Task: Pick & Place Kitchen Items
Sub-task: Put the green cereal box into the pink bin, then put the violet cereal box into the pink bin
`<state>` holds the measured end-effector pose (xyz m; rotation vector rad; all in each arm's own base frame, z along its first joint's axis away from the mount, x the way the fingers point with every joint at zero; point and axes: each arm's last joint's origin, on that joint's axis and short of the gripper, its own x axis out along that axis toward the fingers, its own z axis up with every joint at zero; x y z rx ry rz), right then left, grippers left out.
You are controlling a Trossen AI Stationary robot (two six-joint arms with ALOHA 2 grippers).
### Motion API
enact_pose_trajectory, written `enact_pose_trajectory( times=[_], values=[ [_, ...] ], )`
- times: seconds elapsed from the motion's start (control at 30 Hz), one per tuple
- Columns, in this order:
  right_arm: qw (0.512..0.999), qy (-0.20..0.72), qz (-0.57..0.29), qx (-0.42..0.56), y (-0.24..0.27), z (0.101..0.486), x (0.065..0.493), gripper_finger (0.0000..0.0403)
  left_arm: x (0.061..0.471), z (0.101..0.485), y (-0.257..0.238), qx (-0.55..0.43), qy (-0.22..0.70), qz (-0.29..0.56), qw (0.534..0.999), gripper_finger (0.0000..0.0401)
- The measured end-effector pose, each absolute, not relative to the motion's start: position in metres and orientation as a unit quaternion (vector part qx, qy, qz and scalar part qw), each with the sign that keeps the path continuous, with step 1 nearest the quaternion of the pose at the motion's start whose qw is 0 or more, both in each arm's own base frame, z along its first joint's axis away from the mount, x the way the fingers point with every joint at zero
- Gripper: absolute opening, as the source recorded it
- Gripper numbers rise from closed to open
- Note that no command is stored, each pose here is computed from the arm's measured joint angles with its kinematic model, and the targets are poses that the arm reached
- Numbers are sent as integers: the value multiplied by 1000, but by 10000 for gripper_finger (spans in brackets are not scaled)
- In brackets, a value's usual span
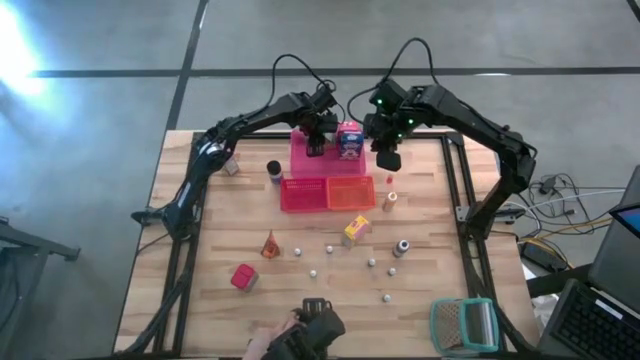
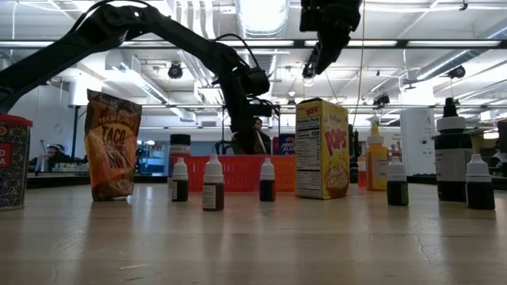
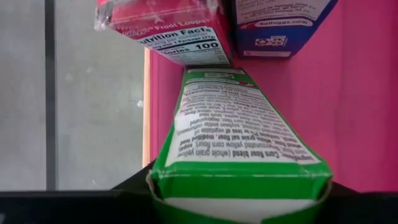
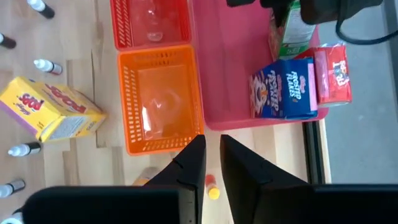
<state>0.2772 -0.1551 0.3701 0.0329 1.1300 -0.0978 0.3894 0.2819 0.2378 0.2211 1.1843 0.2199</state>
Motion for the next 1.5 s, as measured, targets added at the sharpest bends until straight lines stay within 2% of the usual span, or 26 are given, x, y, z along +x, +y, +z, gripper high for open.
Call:
enact_pose_trajectory(
  times=[0.17, 0.3, 0.47, 0.6, 0.77, 0.9, 1.07, 1.27, 1.5],
  values=[
    [842, 537, -45, 17, -155, 369, 277, 52, 389, 238, 282, 104, 555, 104, 819, 232],
    [842, 537, -45, 17, -155, 369, 277, 65, 389, 238, 282, 104, 556, 103, 818, 250],
    [843, 535, -46, 18, -155, 369, 277, 80, 388, 240, 282, 116, 561, 105, 813, 249],
    [844, 534, -47, 18, -155, 370, 276, 89, 386, 249, 284, 140, 575, 138, 794, 248],
    [844, 534, -48, 20, -154, 370, 276, 97, 376, 274, 280, 149, 587, 163, 779, 248],
    [845, 533, -48, 18, -155, 370, 276, 98, 364, 296, 274, 136, 580, 174, 784, 248],
    [847, 529, -50, 18, -155, 371, 277, 82, 364, 304, 272, 138, 553, 161, 806, 248],
    [844, 532, -59, 36, -154, 371, 276, 58, 360, 296, 270, 130, 587, 158, 783, 248],
    [845, 532, -55, 29, -154, 371, 276, 42, 318, 349, 248, 74, 585, 215, 779, 248]
  ],
)
